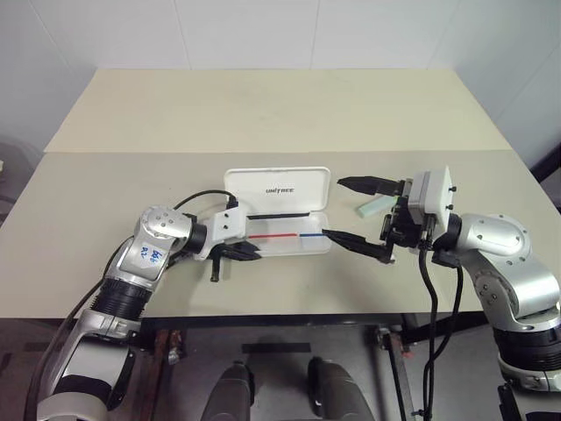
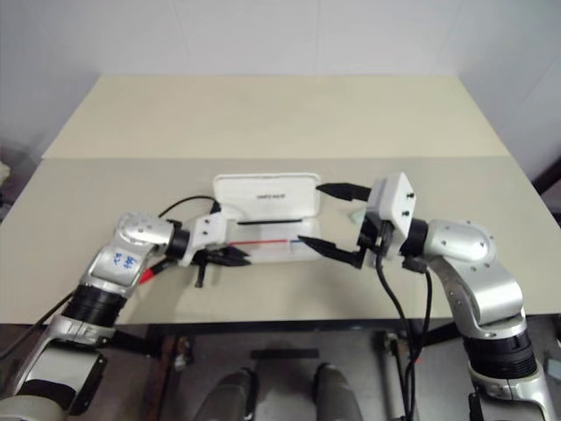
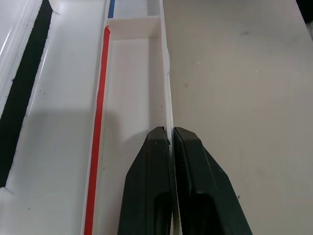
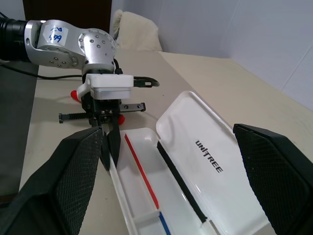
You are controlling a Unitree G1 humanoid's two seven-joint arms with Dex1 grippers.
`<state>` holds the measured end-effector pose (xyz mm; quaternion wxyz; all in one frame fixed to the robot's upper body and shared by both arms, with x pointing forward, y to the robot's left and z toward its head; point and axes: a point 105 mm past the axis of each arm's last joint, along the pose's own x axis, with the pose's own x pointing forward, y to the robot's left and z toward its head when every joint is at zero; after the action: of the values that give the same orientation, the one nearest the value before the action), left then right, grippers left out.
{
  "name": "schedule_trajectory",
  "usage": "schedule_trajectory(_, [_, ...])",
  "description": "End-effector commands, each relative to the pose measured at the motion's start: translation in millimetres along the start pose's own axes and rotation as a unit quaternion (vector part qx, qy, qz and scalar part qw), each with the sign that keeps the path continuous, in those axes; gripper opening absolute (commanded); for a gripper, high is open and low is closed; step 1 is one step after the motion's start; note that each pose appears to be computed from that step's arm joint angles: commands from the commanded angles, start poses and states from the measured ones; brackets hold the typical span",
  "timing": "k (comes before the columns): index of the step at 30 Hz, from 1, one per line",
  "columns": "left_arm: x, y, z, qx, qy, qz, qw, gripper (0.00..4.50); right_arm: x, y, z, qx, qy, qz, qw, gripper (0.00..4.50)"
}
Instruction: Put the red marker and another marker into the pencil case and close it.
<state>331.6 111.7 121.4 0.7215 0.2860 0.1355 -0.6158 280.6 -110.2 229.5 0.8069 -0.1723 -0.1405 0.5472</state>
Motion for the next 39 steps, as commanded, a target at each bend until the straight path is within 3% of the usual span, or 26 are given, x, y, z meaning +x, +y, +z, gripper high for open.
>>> schedule_trajectory(1, [8,-6,13,-0.003,-0.033,-0.010,0.999,0.58,4,4,10,-0.018,-0.016,0.003,1.000,4.50])
schedule_trajectory(8, [5,-10,26,0.042,-0.074,-0.016,0.996,2.87,7,4,9,-0.015,-0.020,0.001,1.000,4.50])
schedule_trajectory(19, [-4,-16,37,0.084,-0.146,-0.003,0.986,2.87,10,5,8,-0.008,-0.025,0.002,1.000,4.50])
schedule_trajectory(24, [-25,-16,41,0.077,-0.193,0.058,0.977,2.87,11,6,7,-0.002,-0.028,0.006,1.000,4.50])
schedule_trajectory(30, [-55,-13,31,0.037,-0.205,0.120,0.971,2.87,14,8,5,0.005,-0.031,0.011,0.999,4.50])
schedule_trajectory(35, [-114,-15,3,-0.029,-0.188,0.196,0.962,2.87,18,10,3,0.013,-0.036,0.021,0.999,4.50])
schedule_trajectory(39, [-140,-14,-18,-0.055,-0.155,0.235,0.958,2.87,20,10,2,0.015,-0.038,0.024,0.999,4.50])
